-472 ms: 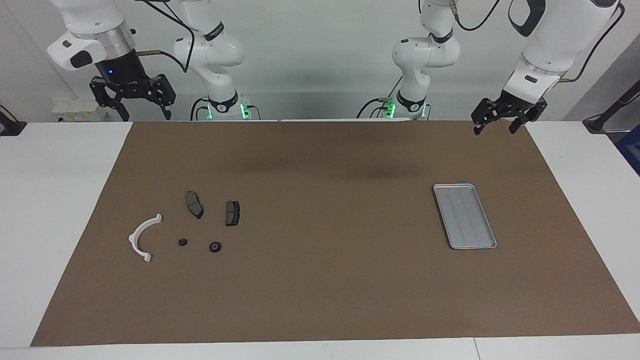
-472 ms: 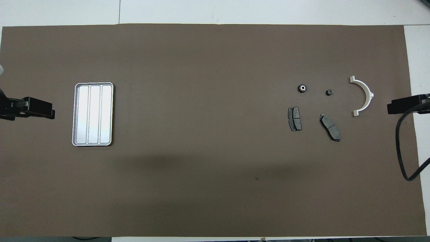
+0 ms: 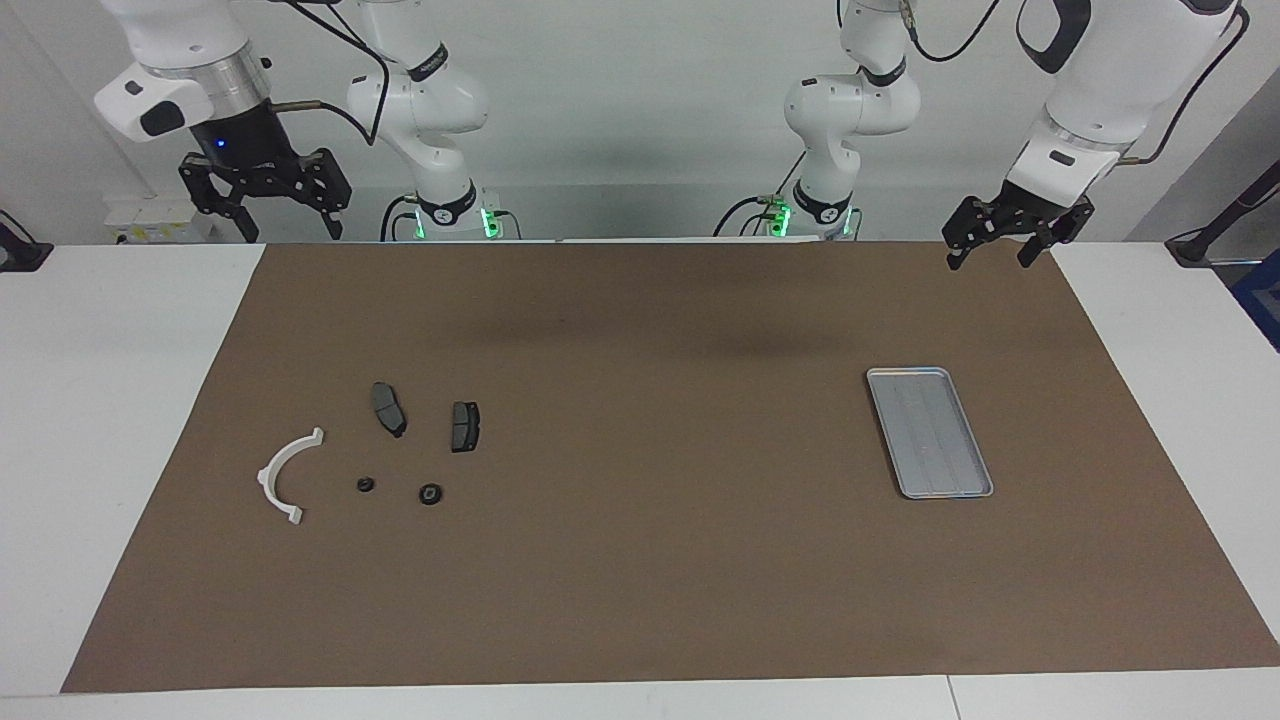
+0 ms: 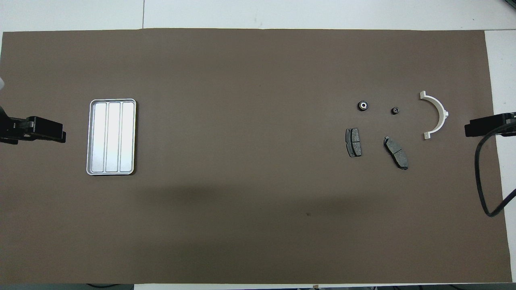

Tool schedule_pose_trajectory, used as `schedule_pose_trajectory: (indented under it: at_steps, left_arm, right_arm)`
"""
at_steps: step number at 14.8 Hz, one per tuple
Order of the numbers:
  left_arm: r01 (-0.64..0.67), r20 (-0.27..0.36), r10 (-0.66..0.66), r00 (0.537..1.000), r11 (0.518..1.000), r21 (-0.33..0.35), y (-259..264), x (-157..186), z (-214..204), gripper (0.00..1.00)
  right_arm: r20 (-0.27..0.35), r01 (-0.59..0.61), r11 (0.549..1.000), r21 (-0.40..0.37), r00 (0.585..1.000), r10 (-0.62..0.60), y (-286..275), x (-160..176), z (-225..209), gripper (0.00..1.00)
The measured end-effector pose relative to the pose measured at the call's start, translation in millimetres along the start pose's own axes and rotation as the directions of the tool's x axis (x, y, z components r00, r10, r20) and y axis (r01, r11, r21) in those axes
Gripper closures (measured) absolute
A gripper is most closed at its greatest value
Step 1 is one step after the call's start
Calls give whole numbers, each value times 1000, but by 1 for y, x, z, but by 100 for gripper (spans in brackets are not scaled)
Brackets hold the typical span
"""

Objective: Pick bearing gear from pile to tray

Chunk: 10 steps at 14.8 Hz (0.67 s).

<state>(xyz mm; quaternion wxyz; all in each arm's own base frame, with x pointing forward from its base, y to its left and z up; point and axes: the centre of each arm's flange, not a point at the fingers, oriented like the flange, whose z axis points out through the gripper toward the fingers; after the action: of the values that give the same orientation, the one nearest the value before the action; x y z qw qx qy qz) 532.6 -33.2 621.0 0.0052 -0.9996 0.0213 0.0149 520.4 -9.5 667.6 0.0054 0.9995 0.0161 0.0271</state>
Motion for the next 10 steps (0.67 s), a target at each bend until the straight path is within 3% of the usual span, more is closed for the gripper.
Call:
schedule_pose_trajectory:
  at_steps: [10]
  left_arm:
    - [0, 0, 0, 1000, 1000, 0, 0, 0, 0, 0]
  right_arm:
    - [-8, 15, 1000, -1, 1000, -15, 1, 1, -1, 0]
